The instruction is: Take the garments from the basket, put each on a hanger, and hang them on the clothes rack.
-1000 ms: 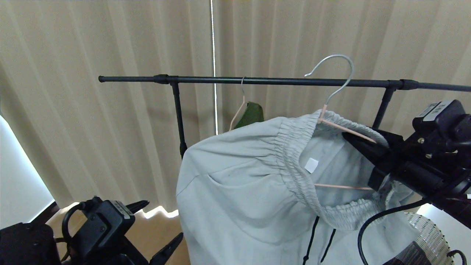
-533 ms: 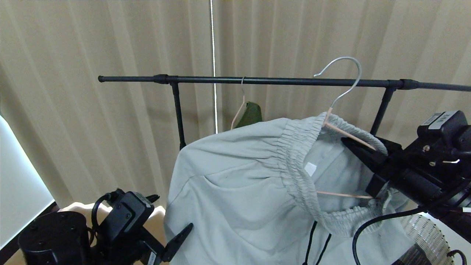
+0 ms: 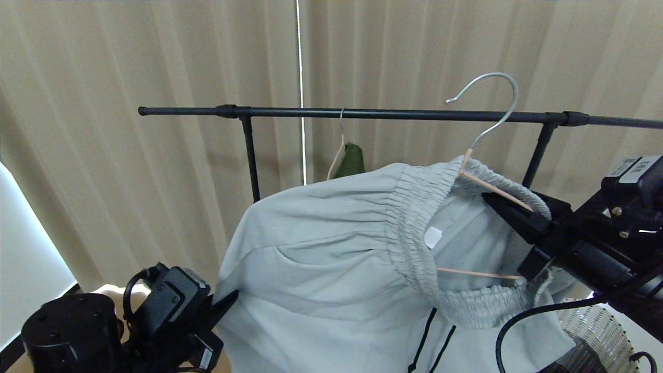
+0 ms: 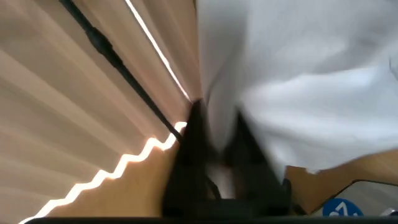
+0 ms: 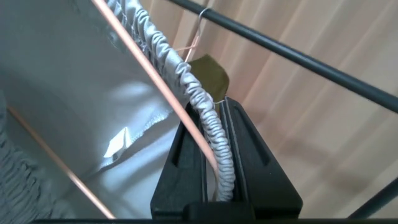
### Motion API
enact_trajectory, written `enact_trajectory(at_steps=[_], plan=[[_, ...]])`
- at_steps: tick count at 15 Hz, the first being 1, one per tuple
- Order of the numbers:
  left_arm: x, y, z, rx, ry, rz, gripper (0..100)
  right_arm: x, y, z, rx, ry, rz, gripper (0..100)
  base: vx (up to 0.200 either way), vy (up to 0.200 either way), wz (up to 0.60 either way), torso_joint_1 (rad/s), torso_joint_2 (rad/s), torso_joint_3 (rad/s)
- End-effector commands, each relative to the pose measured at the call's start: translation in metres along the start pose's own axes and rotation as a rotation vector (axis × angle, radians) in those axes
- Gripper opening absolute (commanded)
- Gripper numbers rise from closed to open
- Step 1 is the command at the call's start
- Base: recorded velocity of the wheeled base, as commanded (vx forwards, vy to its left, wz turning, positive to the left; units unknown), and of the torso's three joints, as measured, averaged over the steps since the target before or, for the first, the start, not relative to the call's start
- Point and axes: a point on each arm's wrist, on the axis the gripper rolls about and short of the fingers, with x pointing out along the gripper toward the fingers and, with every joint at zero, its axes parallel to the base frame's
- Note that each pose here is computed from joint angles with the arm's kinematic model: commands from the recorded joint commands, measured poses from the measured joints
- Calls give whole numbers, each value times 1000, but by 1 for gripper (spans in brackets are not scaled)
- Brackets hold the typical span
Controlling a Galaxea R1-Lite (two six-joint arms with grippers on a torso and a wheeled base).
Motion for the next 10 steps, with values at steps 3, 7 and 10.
enact_trajectory(at_steps=[3, 7, 10], plan=[[-15, 17, 4, -25, -41, 93, 0, -10, -10, 8, 1, -34, -51, 0, 0, 0, 0, 0, 0, 0], [-19, 24, 5, -32, -55, 132, 0, -11, -19, 7, -8, -28, -95, 0, 0, 0, 0, 0, 0, 0], [-19, 24, 6, -22, -58, 131, 100, -11, -18, 6, -8, -22, -94, 0, 0, 0, 0, 0, 0, 0]])
